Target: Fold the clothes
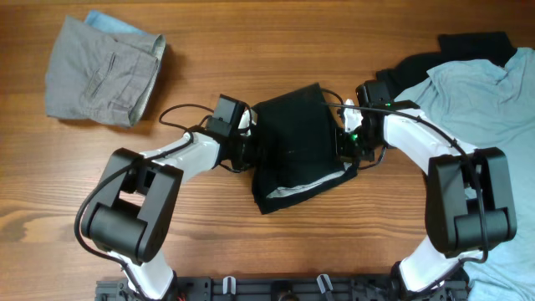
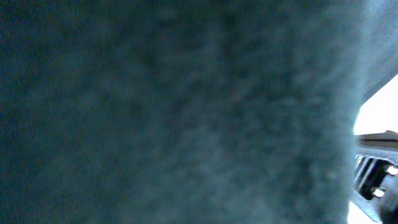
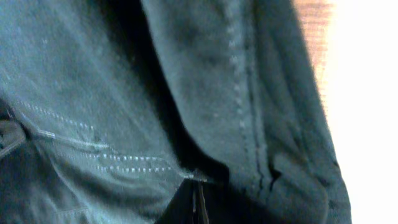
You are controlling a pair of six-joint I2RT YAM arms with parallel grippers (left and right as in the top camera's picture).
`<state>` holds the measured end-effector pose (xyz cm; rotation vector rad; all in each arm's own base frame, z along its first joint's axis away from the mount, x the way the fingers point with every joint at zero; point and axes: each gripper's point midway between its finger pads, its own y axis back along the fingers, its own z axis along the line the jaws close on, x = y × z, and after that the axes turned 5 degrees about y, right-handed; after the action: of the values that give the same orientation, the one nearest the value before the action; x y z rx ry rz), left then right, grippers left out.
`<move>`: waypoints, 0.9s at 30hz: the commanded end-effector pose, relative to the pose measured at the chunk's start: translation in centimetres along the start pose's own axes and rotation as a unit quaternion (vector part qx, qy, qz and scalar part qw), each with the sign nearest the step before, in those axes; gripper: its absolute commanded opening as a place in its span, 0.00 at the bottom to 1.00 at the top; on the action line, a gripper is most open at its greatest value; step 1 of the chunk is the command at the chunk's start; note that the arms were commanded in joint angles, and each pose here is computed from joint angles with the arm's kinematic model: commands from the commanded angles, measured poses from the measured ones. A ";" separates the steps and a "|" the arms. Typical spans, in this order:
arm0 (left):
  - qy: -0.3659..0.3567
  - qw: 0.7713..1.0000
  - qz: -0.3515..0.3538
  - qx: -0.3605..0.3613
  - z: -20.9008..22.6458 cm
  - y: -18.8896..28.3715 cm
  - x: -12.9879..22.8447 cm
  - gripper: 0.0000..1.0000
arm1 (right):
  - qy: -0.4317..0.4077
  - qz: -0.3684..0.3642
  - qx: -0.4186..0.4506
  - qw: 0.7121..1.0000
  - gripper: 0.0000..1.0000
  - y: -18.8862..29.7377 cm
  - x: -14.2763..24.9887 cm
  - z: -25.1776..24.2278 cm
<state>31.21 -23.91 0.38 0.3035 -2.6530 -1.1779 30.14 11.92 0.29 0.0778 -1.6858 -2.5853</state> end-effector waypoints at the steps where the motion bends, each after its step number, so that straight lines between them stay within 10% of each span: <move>1: -0.020 0.999 0.019 0.024 -0.1 1.6 -0.8 0.04 | 0.045 -0.007 -0.004 0.999 0.06 2.7 0.8 1.5; 8: -0.080 0.995 -0.035 0.047 -3.6 11.0 -5.2 0.04 | 0.083 -0.154 -0.014 0.984 0.06 11.4 -1.2 5.4; 17: -0.140 0.944 -0.277 0.112 -10.1 29.7 -14.9 0.04 | 0.070 -0.216 -0.017 0.974 0.06 14.5 -1.9 6.4; 27: 0.029 0.889 -0.455 0.050 1.4 38.7 -24.3 0.04 | 0.060 -0.194 -0.014 0.979 0.06 13.8 -1.1 6.0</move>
<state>48.89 3.22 27.63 1.5311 -2.7674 -1.1829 31.03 12.00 15.50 0.6376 -1.7192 -2.7992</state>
